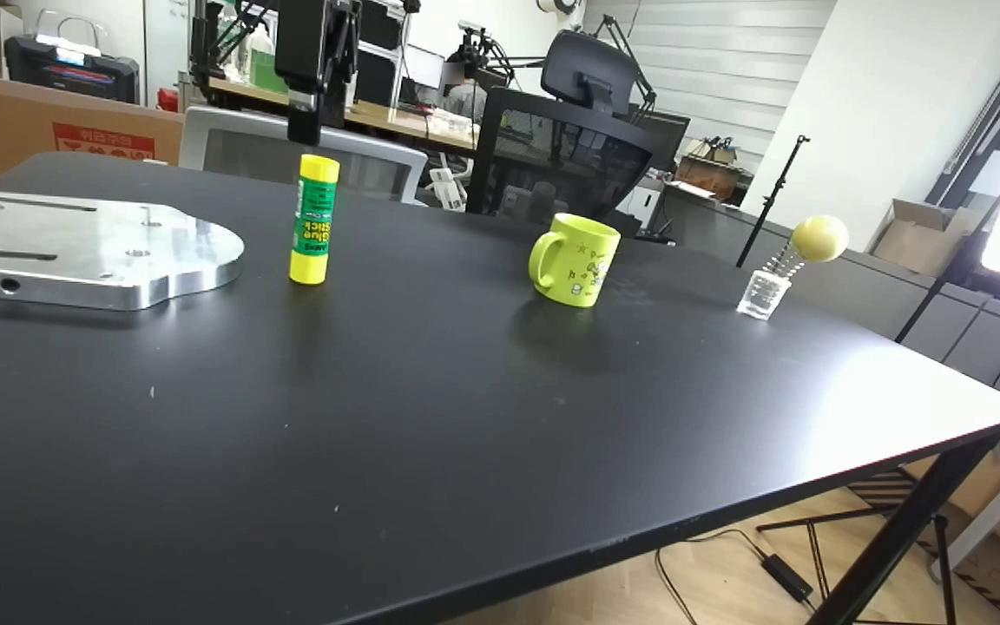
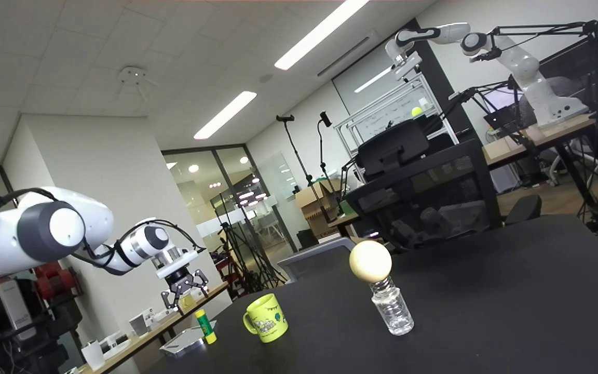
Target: Put the glue stick in the mug cup
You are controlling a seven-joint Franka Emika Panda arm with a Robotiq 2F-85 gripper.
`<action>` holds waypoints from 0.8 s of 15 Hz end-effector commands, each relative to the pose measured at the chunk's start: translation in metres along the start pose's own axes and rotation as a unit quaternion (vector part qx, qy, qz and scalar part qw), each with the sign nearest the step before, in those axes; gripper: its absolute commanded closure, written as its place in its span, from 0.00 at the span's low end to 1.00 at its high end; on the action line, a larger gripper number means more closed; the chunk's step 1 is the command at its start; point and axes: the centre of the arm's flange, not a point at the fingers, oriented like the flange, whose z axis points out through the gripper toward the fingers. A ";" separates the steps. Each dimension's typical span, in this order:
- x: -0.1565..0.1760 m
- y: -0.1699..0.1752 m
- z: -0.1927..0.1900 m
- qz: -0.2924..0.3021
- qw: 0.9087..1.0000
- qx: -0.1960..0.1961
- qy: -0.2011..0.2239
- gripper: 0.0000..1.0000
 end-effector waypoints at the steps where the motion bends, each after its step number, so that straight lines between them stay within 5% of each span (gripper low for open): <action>1: 0.033 0.028 0.012 -0.012 1.000 -0.007 -0.005 0.00; 6: 0.034 0.029 0.035 -0.026 1.000 0.012 -0.010 0.00; 7: 0.033 0.028 0.038 -0.025 0.999 0.021 -0.016 0.25; 8: 0.032 0.027 0.040 -0.024 0.999 0.027 -0.019 0.26; 12: 0.023 0.027 0.035 -0.013 0.998 0.045 -0.032 0.55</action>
